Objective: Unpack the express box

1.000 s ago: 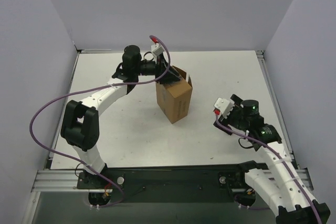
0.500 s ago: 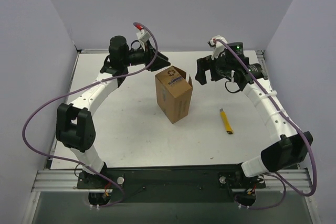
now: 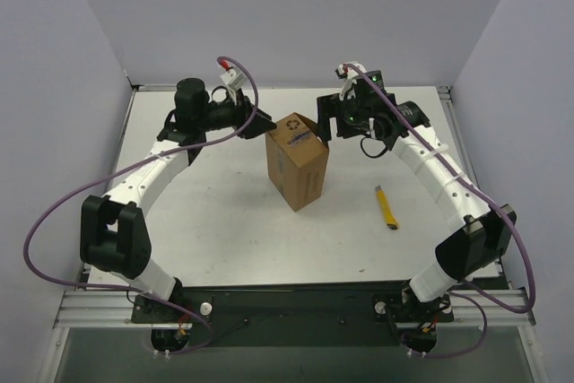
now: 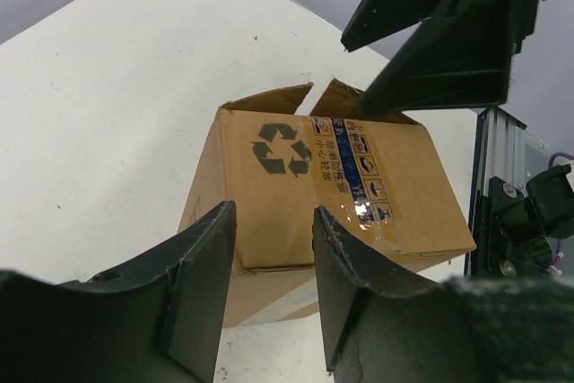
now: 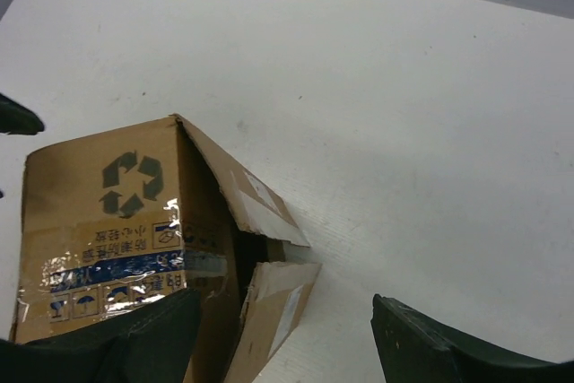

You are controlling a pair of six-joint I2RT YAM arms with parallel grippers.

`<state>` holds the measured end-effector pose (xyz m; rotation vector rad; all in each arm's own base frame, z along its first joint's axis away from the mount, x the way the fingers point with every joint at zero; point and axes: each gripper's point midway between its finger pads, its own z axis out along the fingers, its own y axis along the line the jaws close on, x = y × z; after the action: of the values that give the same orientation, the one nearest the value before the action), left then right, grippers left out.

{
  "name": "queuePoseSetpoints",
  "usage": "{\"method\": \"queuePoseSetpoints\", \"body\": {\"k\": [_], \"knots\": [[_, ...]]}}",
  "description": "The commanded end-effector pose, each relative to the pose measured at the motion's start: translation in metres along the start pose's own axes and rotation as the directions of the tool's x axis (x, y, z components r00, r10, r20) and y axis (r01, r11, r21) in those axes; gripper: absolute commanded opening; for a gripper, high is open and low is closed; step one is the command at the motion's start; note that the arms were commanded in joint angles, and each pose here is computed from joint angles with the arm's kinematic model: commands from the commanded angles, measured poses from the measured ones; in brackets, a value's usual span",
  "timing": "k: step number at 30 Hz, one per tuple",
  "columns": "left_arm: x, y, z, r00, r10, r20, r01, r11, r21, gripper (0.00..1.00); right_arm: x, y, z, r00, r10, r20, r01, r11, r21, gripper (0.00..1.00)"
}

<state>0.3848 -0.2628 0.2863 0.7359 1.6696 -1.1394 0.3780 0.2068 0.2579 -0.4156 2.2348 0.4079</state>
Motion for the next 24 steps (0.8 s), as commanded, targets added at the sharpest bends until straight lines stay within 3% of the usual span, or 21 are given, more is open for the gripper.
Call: {"method": "queuePoseSetpoints", "body": {"k": [1, 5, 10, 13, 17, 24], "knots": [[-0.012, -0.016, -0.011, 0.998, 0.059, 0.028, -0.059, 0.998, 0.003, 0.49, 0.008, -0.019, 0.001, 0.998, 0.049, -0.032, -0.045, 0.992, 0.118, 0.76], [-0.007, -0.018, -0.011, 0.999, 0.05, 0.022, -0.05, 0.999, 0.009, 0.49, 0.018, -0.02, 0.006, 0.995, 0.076, -0.064, -0.067, 0.99, 0.125, 0.71], [-0.002, -0.022, -0.011, 0.999, 0.037, 0.015, -0.037, 0.999, 0.015, 0.49, 0.029, -0.018, 0.016, 0.986, 0.123, -0.116, -0.109, 0.987, 0.118, 0.51], [-0.001, -0.021, -0.013, 0.999, 0.039, 0.013, -0.04, 0.999, 0.01, 0.49, 0.029, -0.017, 0.022, 0.98, 0.134, -0.145, -0.121, 0.988, 0.096, 0.29], [-0.01, -0.016, -0.016, 0.998, 0.068, 0.017, -0.068, 0.998, -0.008, 0.49, -0.001, -0.006, 0.024, 0.993, 0.043, -0.11, -0.042, 0.999, 0.015, 0.0], [-0.04, -0.003, -0.026, 0.99, 0.133, 0.049, -0.13, 0.989, -0.063, 0.49, -0.07, 0.027, 0.007, 0.97, -0.226, 0.093, 0.234, 0.969, -0.083, 0.0]]}}
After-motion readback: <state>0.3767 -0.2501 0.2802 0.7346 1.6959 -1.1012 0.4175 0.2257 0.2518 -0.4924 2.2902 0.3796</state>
